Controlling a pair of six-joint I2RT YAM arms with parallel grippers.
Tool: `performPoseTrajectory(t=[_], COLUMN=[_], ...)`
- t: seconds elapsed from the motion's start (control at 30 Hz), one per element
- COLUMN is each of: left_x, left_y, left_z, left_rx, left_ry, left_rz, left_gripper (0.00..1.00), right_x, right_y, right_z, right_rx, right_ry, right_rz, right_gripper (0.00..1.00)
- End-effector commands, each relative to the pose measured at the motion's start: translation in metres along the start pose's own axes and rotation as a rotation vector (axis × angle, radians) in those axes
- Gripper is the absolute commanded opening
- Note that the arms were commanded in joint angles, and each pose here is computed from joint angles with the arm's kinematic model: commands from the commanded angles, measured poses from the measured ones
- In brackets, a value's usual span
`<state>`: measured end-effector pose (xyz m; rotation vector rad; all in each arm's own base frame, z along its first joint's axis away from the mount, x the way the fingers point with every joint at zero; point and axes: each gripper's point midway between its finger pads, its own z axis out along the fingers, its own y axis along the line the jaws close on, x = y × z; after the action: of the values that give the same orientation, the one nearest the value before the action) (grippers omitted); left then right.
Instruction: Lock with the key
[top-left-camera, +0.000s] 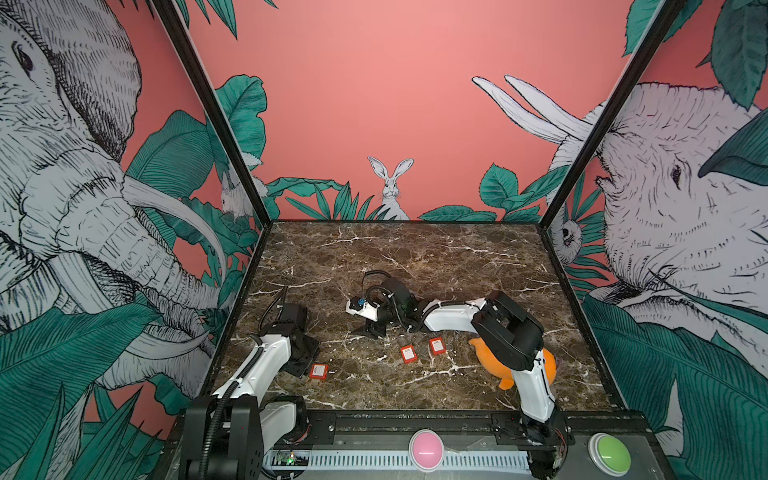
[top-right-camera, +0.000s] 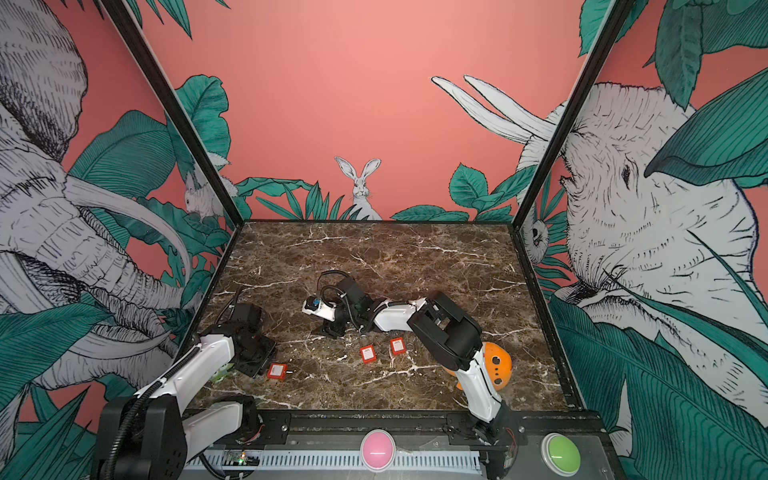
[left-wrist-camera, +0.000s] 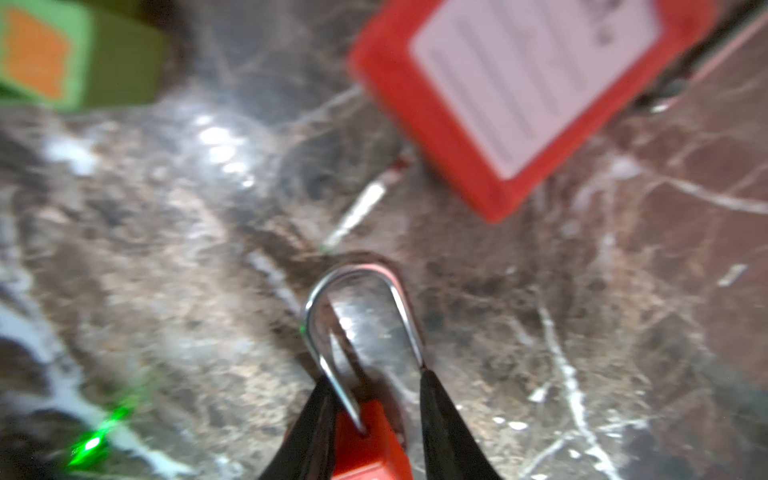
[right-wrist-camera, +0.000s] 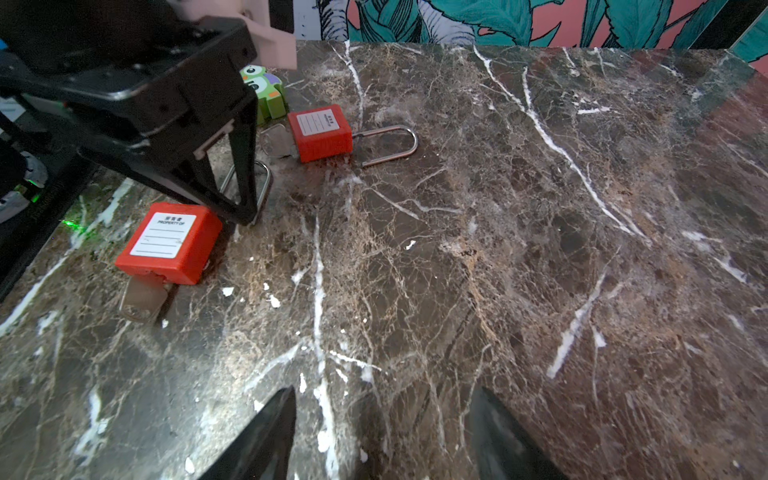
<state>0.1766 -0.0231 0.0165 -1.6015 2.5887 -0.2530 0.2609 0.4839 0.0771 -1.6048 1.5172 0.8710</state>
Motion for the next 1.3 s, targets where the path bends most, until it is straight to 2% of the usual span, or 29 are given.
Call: performPoseTrajectory(t=[0.0, 0.33, 0.37, 0.53, 0.77, 0.87, 0.97, 1.07, 1.2, 1.27], left_x=[0.0, -0.002, -0.002, -0.007, -0.026, -0.022, -0.015, 0.001, 0.007, 0.011], left_y=[-0.021, -0.09, -0.097, -0.118, -0.1, -0.081, -0.057, -0.05, -0.047, -0.05], left_z=[0.008, 0.012, 0.011, -0.004, -0.042, -0.042, -0.033, -0.019, -0.017, -0.017], left_rx=[0.093, 0.308, 0.32, 0.351, 0.198, 0.088, -0.016, 0.015, 0.03, 0.059], left_ry=[-0.006, -0.11, -0.119, -0.169, -0.326, -0.3, -0.238, -0.155, -0.129, -0.119], left_rz=[-0.032, -0.081, -0.072, 0.023, 0.324, 0.453, 0.525, 0.567, 0.619, 0.641], left_gripper=[0.35, 0.32, 0.32, 0.32, 0.38, 0.4, 0.42, 0.46, 0.48, 0.49], right_x=[-0.014, -0.012, -0.022, -0.022, -0.023, -0.021, -0.022, -0.023, -0.025, -0.013], right_y=[-0.007, -0.004, -0.008, -0.005, -0.006, -0.007, -0.009, -0.01, -0.011, -0.006], right_z=[-0.002, -0.022, -0.025, -0.031, -0.032, -0.03, -0.031, -0.031, -0.031, -0.031], right_rx=[0.004, -0.005, 0.002, 0.002, 0.017, 0.025, 0.036, 0.041, 0.045, 0.038], right_ry=[-0.034, 0.052, 0.045, 0.067, 0.061, 0.067, 0.065, 0.065, 0.059, 0.077], right_rz=[-0.033, -0.04, -0.049, -0.013, 0.026, 0.032, 0.024, 0.018, 0.018, 0.031], right_gripper=[0.66, 0.66, 0.66, 0.65, 0.63, 0.63, 0.63, 0.63, 0.63, 0.63])
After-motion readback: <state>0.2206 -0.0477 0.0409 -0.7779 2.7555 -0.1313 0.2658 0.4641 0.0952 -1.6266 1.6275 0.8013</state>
